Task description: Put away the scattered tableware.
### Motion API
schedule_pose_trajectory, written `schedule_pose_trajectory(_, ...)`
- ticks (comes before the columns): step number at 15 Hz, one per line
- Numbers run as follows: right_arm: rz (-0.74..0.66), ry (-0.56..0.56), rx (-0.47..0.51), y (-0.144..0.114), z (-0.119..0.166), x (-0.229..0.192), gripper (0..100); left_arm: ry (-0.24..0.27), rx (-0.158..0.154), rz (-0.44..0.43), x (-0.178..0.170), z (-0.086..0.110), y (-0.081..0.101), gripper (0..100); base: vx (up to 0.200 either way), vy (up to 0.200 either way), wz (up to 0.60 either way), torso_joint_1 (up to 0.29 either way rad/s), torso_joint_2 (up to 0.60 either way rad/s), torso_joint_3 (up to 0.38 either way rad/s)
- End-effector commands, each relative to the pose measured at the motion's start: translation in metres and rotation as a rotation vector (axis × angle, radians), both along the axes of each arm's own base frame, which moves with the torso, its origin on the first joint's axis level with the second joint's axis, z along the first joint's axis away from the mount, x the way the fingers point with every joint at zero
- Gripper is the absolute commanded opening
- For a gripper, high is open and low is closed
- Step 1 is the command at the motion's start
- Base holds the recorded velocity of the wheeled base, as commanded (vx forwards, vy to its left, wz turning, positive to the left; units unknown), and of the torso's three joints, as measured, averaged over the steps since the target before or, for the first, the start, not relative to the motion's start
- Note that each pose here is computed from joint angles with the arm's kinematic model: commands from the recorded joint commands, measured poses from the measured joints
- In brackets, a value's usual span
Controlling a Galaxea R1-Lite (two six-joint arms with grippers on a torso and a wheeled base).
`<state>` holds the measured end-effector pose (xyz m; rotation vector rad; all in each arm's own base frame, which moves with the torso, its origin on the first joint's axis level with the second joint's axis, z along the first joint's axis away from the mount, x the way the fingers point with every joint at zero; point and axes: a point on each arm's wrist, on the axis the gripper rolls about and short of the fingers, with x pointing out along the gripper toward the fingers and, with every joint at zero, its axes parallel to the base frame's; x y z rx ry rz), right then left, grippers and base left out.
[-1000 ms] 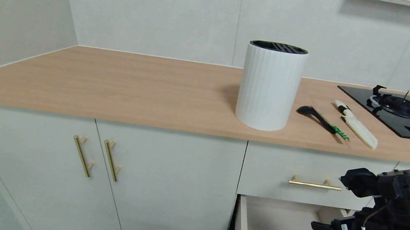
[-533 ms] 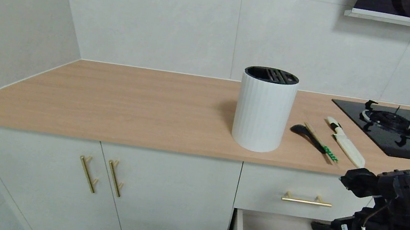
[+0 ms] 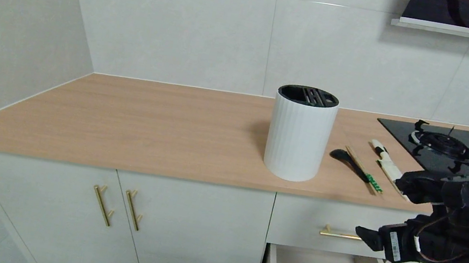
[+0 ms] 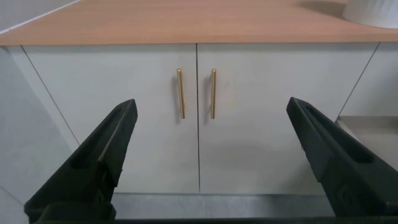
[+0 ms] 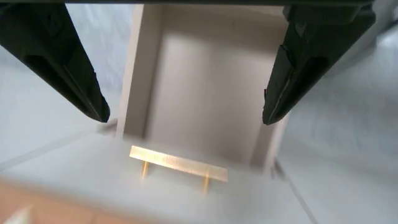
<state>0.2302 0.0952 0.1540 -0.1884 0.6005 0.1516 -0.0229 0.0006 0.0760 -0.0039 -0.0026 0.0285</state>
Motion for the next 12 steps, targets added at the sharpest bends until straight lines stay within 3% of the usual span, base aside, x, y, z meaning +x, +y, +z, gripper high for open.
schedule_pose_trajectory(1,-0.014,-0.052,0.022,0.002,0.015,0.013,100,0.003,-0.001,0.001,0.000,0.000,0.000,100,0.000,0.000,0.00,0.000,0.00,0.000)
schedule_pose_trajectory(4,-0.041,-0.098,0.037,0.010,0.026,0.052,100,0.001,-0.001,0.001,0.000,0.000,0.000,100,0.000,0.000,0.00,0.000,0.00,0.000)
schedule_pose_trajectory(6,-0.084,-0.089,0.031,0.007,0.018,0.076,100,0.001,-0.001,0.001,0.000,0.000,0.000,100,0.000,0.000,0.00,0.000,0.00,0.000)
schedule_pose_trajectory(9,-0.184,-0.105,0.031,-0.020,0.012,0.095,100,-0.001,-0.001,0.001,0.000,0.000,0.000,100,0.000,0.000,0.00,0.000,0.00,0.000)
schedule_pose_trajectory(12,-0.206,-0.106,0.032,-0.026,0.003,0.103,100,0.001,-0.001,0.001,0.000,0.000,0.000,100,0.000,0.000,0.00,0.000,0.00,0.000)
